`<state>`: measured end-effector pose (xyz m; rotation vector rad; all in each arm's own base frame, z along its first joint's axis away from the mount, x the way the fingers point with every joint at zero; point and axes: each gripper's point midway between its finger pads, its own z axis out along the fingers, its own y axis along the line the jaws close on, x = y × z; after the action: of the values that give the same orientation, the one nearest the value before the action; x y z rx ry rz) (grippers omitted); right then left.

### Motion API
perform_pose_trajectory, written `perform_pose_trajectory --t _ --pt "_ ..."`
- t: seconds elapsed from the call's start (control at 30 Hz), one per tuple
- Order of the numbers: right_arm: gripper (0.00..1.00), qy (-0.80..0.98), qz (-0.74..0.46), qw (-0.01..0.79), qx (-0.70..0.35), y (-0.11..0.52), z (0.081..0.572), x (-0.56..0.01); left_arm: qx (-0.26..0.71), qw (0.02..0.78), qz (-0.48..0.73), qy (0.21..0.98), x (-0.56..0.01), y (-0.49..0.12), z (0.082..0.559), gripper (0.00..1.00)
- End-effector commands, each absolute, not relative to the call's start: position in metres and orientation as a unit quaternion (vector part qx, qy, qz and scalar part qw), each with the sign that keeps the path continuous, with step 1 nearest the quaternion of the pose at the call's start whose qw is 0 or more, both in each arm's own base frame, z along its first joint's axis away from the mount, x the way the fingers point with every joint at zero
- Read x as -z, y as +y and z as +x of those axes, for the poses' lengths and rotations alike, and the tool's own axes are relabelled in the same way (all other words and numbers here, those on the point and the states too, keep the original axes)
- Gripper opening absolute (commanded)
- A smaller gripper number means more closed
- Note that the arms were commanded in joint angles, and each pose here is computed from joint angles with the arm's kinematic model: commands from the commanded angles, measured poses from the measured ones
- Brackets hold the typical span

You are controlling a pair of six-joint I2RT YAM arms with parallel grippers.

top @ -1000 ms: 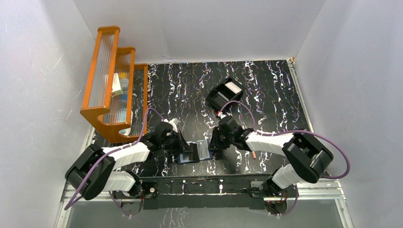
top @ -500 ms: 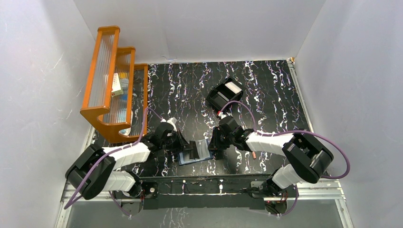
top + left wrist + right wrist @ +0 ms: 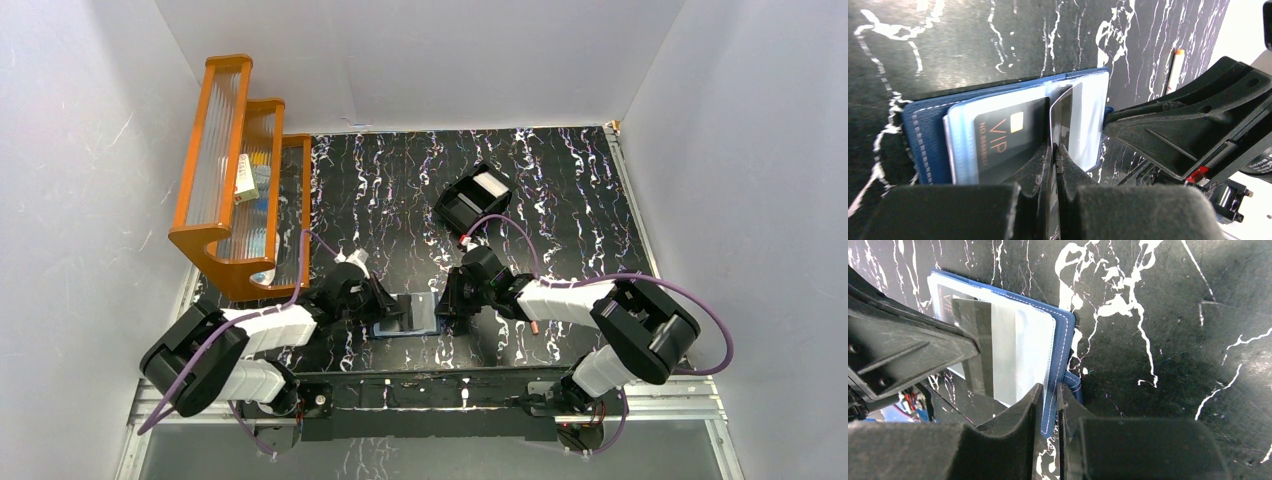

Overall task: Put the credit cards into the card holder
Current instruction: Insert the credit card into the card holder.

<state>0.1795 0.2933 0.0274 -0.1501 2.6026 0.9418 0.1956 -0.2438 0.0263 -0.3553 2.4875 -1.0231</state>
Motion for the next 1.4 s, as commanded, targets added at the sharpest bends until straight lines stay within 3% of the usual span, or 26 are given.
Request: perform_pose_trajectory --t 0.0,0.2,0.37,0.77,1.17,1.37 --pt "0.24 0.924 -0.041 0.161 -0.345 0.294 0.168 -0.019 0.353 0.2 -0.101 0.909 -0.015 -0.249 0.184 0.03" --pt "0.24 0.925 -0.037 0.171 -0.336 0.291 0.17 -0.023 0.322 0.208 -0.088 0.92 -0.021 -0.245 0.187 0.3" --pt "0.24 0.925 -0.038 0.178 -0.334 0.29 0.172 -0.027 0.315 0.209 -0.082 0.922 -0.028 -0.247 0.191 0.41" --pt "0.22 0.922 -0.04 0.17 -0.345 0.295 0.17 -0.022 0.325 0.192 -0.057 0.924 -0.031 -0.274 0.195 0.43" --pt "0.21 0.905 0.037 0.177 -0.385 0.301 0.176 -0.033 0.36 0.173 -0.071 0.914 -0.048 -0.294 0.194 0.45" --pt "0.21 0.898 0.063 0.18 -0.396 0.302 0.178 -0.034 0.402 0.125 -0.085 0.903 -0.057 -0.317 0.186 0.47"
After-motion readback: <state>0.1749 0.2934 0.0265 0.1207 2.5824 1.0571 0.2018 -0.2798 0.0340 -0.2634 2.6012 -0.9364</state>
